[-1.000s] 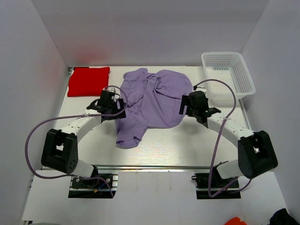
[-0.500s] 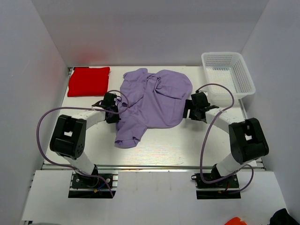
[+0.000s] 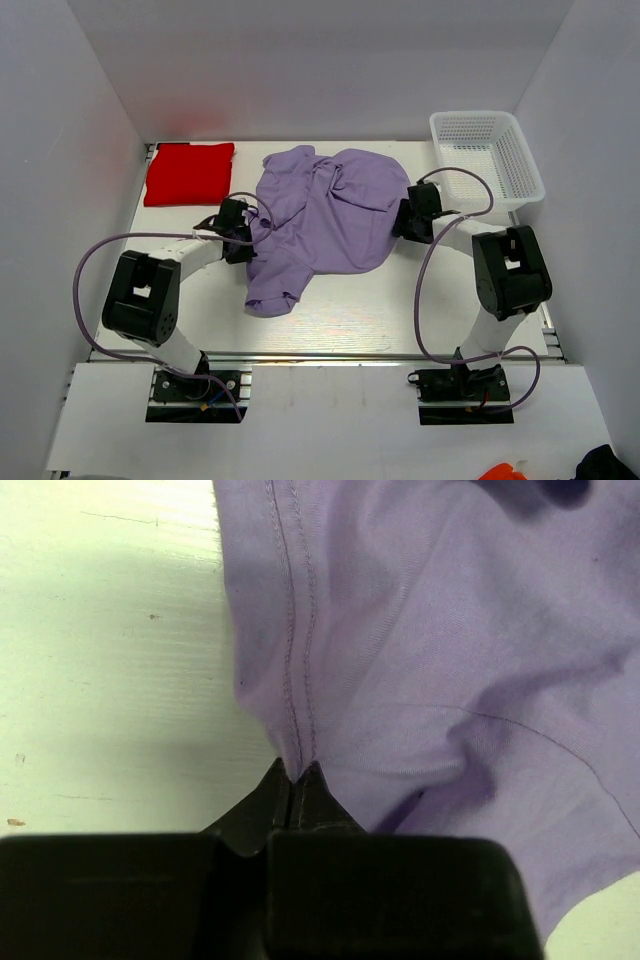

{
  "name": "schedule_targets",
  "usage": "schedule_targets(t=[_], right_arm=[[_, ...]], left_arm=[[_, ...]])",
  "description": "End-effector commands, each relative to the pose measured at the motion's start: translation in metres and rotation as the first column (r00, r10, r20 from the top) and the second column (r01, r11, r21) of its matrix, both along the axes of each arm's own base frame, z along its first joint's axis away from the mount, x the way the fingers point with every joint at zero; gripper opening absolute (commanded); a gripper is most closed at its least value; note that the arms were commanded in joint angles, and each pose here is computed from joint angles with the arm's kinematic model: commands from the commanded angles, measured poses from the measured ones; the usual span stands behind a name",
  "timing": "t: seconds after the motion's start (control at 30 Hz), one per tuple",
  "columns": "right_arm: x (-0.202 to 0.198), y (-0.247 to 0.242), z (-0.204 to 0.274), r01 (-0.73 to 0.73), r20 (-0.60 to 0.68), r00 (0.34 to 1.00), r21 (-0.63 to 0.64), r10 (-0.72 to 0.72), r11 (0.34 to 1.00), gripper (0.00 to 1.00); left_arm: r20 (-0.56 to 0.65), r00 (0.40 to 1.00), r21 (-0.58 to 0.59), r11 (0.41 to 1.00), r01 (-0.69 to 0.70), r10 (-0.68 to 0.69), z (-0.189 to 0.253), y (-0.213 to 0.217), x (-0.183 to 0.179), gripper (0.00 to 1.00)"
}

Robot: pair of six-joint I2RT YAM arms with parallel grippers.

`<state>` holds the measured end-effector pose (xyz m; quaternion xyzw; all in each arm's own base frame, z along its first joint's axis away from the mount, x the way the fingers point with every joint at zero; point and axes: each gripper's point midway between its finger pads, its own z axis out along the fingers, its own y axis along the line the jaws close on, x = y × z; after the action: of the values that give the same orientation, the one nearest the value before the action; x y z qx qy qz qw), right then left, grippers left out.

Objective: Fold and stack the t-shirts
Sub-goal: Flatten out the tshirt

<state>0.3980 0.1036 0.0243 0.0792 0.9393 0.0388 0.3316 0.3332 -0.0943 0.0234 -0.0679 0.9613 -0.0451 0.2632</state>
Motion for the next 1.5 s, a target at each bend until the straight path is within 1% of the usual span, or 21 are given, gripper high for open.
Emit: schedule_targets(t=[0.0,0.03,0.07,0.1,0.17,0.23,0.27,0.3,0.33,0.47,0.57,0.63,0.8,0.83,0.9,0.93,1.03,1.23,1.3,1.33,1.47], right_arm=[[0.023,0.001,0.008,0.024,0.048,0.998,0.03,-0.026,0.999,0.61],[0.025,0.002,0.008,0.024,0.049,0.998,0.029,-0.025,0.999,0.51],[0.025,0.003,0.006,0.021,0.045,0.999,0.032,-0.022,0.999,0.47],[0.026,0.003,0.004,0.013,0.043,0.999,0.033,-0.014,0.999,0.45],[0.028,0.01,0.002,-0.032,0.062,0.998,0.053,0.029,0.998,0.43],[0.029,0.023,0.003,-0.099,0.08,0.993,0.095,0.092,0.991,0.43],[0.03,0.025,0.004,-0.109,0.089,0.991,0.105,0.099,0.988,0.53],[0.028,0.026,0.003,-0.109,0.085,0.991,0.112,0.1,0.988,0.58],[0.029,0.026,0.007,-0.1,0.094,0.992,0.116,0.089,0.988,0.6],[0.021,0.02,0.018,-0.098,0.117,0.989,0.098,0.086,0.99,0.6],[0.014,0.009,0.031,-0.079,0.144,0.987,0.075,0.067,0.994,0.61],[0.013,0.011,0.037,-0.093,0.158,0.984,0.077,0.08,0.993,0.62],[0.026,0.015,0.039,-0.089,0.163,0.984,0.085,0.075,0.992,0.64],[0.026,0.014,0.026,-0.085,0.132,0.988,0.081,0.074,0.993,0.64],[0.036,0.018,0.03,-0.091,0.145,0.986,0.083,0.079,0.992,0.64],[0.035,0.017,0.017,-0.085,0.109,0.991,0.074,0.076,0.994,0.64],[0.042,0.01,0.007,-0.04,0.096,0.995,0.041,0.036,0.998,0.62],[0.056,0.018,-0.016,-0.032,0.047,0.998,0.05,0.029,0.998,0.57],[0.053,0.019,-0.026,-0.017,0.02,1.0,0.059,0.016,0.998,0.5],[0.054,0.018,-0.028,-0.003,0.017,1.0,0.059,0.002,0.998,0.42],[0.06,0.023,-0.027,-0.005,0.033,0.999,0.08,0.003,0.997,0.23]], left_arm=[[0.07,0.998,-0.005,1.0,-0.006,0.007,0.022,0.003,0.005,0.0],[0.07,0.998,-0.005,1.0,-0.006,0.007,0.023,0.003,0.005,0.0],[0.08,0.997,-0.008,1.0,-0.006,0.007,0.026,0.003,0.006,0.0],[0.081,0.997,-0.002,1.0,0.002,-0.002,0.026,0.003,0.006,0.0],[0.119,0.993,-0.014,1.0,0.016,-0.014,0.034,0.001,0.01,0.0],[0.125,0.992,-0.034,0.999,0.03,-0.025,0.035,-0.003,0.009,0.0],[0.125,0.992,-0.034,0.999,0.03,-0.025,0.035,-0.003,0.009,0.0],[0.134,0.991,-0.037,0.999,0.03,-0.025,0.038,-0.003,0.009,0.0],[0.134,0.991,-0.037,0.999,0.03,-0.025,0.038,-0.003,0.009,0.0],[0.147,0.989,-0.04,0.999,0.031,-0.025,0.042,-0.003,0.008,0.0],[0.148,0.988,-0.034,0.999,0.038,-0.032,0.04,-0.002,0.007,0.0],[0.148,0.988,-0.034,0.999,0.038,-0.032,0.04,-0.002,0.007,0.0],[0.157,0.987,-0.036,0.999,0.038,-0.032,0.043,-0.003,0.009,0.0],[0.157,0.987,-0.036,0.999,0.038,-0.032,0.043,-0.003,0.009,0.0],[0.157,0.987,-0.036,0.999,0.038,-0.032,0.043,-0.003,0.009,0.0],[0.157,0.987,-0.036,0.999,0.038,-0.032,0.043,-0.003,0.009,0.0],[0.157,0.987,-0.036,0.999,0.038,-0.032,0.043,-0.003,0.009,0.0],[0.149,0.988,-0.028,0.999,0.045,-0.04,0.04,-0.002,0.009,0.0],[0.149,0.988,-0.028,0.999,0.045,-0.04,0.04,-0.002,0.009,0.0],[0.149,0.988,-0.028,0.999,0.045,-0.04,0.04,-0.002,0.009,0.0],[0.149,0.988,-0.028,0.999,0.045,-0.04,0.04,-0.002,0.009,0.0]])
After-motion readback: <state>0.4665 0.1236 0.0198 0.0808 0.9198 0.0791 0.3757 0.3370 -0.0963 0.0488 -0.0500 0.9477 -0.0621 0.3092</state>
